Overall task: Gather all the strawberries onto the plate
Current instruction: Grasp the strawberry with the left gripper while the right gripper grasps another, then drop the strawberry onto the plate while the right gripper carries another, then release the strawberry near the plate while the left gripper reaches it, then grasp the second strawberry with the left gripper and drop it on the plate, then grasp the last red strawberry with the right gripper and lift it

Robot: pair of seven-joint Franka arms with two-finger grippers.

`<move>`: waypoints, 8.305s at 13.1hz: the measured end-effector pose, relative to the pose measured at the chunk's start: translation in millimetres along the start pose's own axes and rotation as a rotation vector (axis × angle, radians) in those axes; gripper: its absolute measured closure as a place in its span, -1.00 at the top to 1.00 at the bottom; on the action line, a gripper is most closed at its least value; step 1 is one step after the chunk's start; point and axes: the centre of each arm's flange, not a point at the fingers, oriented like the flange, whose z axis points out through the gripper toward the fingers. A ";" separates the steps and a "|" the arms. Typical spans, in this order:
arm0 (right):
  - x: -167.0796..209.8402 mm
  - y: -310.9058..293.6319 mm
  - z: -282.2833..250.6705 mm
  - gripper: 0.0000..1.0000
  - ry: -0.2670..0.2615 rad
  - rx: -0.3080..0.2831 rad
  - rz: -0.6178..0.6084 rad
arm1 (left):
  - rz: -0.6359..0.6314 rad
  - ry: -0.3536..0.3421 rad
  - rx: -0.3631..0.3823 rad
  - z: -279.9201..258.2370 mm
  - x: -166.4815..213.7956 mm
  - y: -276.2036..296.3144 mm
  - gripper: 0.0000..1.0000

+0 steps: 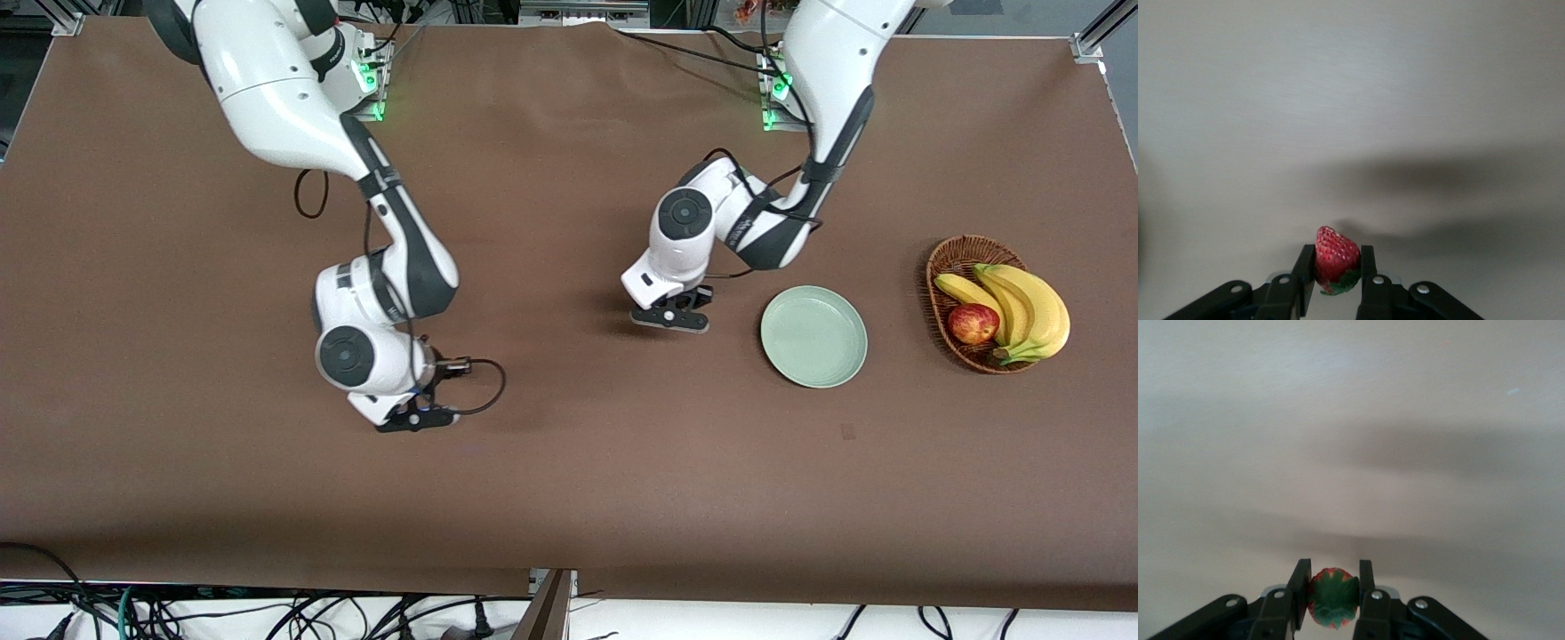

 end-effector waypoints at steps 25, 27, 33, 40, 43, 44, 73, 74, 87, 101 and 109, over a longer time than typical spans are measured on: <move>-129.2 -308.0 61.9 0.51 0.353 0.375 0.240 | 0.444 -0.167 -0.216 44.2 33.4 -307.6 1.00; -98.1 -275.5 38.7 0.93 0.335 0.321 0.244 | 0.460 -0.167 -0.222 35.6 34.9 -297.9 1.00; -13.7 -107.9 -59.1 1.00 0.184 0.129 0.127 | 0.346 -0.164 -0.265 -15.2 37.4 -213.6 1.00; 20.3 119.0 -76.9 1.00 -0.068 -0.061 0.008 | 0.277 -0.096 -0.262 -24.0 30.0 -91.2 1.00; 13.8 154.5 -60.3 1.00 -0.124 -0.092 -0.007 | 0.291 -0.011 -0.254 11.4 15.2 -72.1 1.00; 9.5 158.8 -52.8 1.00 -0.143 -0.095 -0.001 | 0.303 0.007 -0.245 23.5 10.2 -71.8 1.00; -99.0 189.7 44.5 -0.51 -0.131 -0.090 -0.013 | 0.202 -0.208 -0.214 37.2 14.6 -265.7 -0.29; -99.0 184.7 43.2 -0.55 -0.129 -0.086 -0.021 | 0.208 -0.209 -0.217 38.6 14.0 -262.2 -0.20; -62.8 142.5 21.6 0.48 -0.117 -0.060 -0.027 | 0.199 -0.199 -0.193 -10.1 30.9 -275.0 1.00; -115.1 180.7 43.8 0.33 -0.184 -0.077 -0.025 | 0.183 -0.172 -0.175 -78.8 58.3 -289.0 1.00; -116.8 182.4 46.4 -0.35 -0.180 -0.079 -0.034 | 0.188 -0.189 -0.182 -70.7 58.2 -286.0 1.00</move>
